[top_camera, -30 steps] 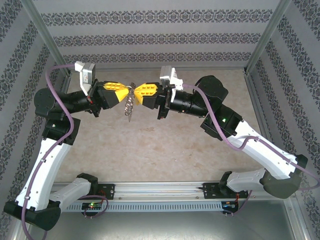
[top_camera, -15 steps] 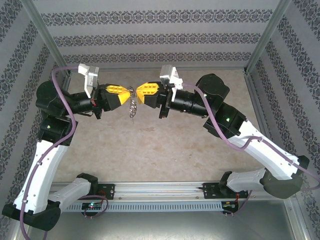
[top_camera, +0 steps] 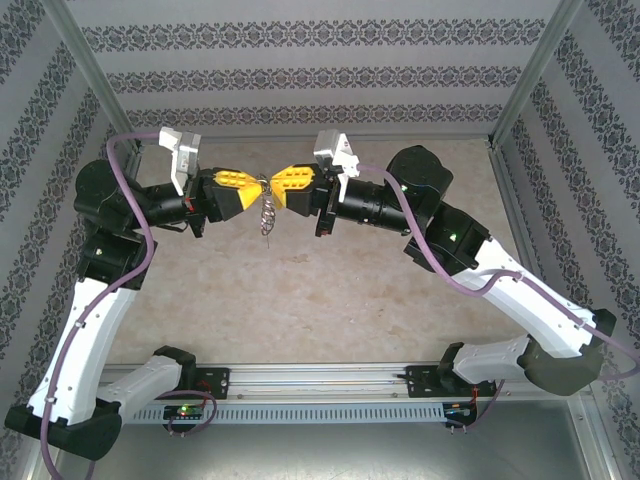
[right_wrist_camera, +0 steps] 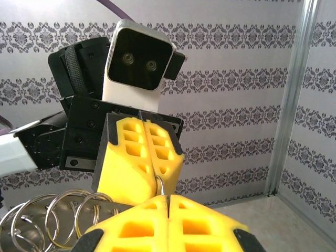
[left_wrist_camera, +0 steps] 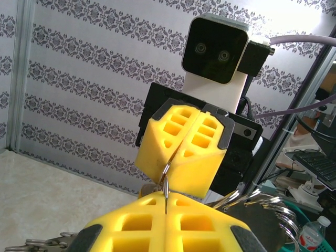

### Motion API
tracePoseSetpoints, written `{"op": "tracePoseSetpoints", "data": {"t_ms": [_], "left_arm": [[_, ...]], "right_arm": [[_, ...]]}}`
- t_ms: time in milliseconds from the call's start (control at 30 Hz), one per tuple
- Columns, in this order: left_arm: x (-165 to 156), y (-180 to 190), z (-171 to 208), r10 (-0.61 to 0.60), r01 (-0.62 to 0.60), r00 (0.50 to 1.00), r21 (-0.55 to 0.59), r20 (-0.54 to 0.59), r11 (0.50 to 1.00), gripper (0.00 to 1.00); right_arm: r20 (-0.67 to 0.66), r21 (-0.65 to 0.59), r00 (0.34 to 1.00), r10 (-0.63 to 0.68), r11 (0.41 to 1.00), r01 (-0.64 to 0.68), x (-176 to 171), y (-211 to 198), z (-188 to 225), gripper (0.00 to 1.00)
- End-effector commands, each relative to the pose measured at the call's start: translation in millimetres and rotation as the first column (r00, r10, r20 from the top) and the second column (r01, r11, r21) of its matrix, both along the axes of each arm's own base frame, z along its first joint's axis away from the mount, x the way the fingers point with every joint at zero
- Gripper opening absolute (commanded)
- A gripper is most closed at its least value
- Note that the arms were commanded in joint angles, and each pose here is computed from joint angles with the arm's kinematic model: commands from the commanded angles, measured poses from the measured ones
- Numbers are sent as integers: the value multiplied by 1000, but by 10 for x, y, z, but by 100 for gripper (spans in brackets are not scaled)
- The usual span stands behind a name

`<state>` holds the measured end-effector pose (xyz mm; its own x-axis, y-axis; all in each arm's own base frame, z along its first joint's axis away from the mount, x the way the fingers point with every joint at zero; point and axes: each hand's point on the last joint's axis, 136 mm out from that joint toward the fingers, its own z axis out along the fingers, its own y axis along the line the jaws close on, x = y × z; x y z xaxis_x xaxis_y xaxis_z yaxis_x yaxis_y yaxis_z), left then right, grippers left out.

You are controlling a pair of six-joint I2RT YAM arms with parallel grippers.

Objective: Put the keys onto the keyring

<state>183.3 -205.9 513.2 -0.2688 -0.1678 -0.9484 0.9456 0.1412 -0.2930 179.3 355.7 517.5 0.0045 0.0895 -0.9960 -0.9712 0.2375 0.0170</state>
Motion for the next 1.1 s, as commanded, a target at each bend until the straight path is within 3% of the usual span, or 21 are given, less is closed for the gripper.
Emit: {"op": "tracePoseSetpoints", "data": {"t_ms": [0, 833, 1067], "left_arm": [[-78, 34, 137, -3, 2, 997, 1, 83, 1000, 0], [-35, 43, -14, 35, -43, 995, 77, 92, 996, 0], [-16, 64, -110, 62, -81, 992, 173, 112, 982, 0]], "right_arm": [[23, 21, 1000, -20, 1000, 20, 11, -42, 134, 0], [31, -41, 997, -70, 997, 71, 101, -47, 73, 0], [62, -113, 995, -77, 990, 83, 105, -61, -31, 0]]}}
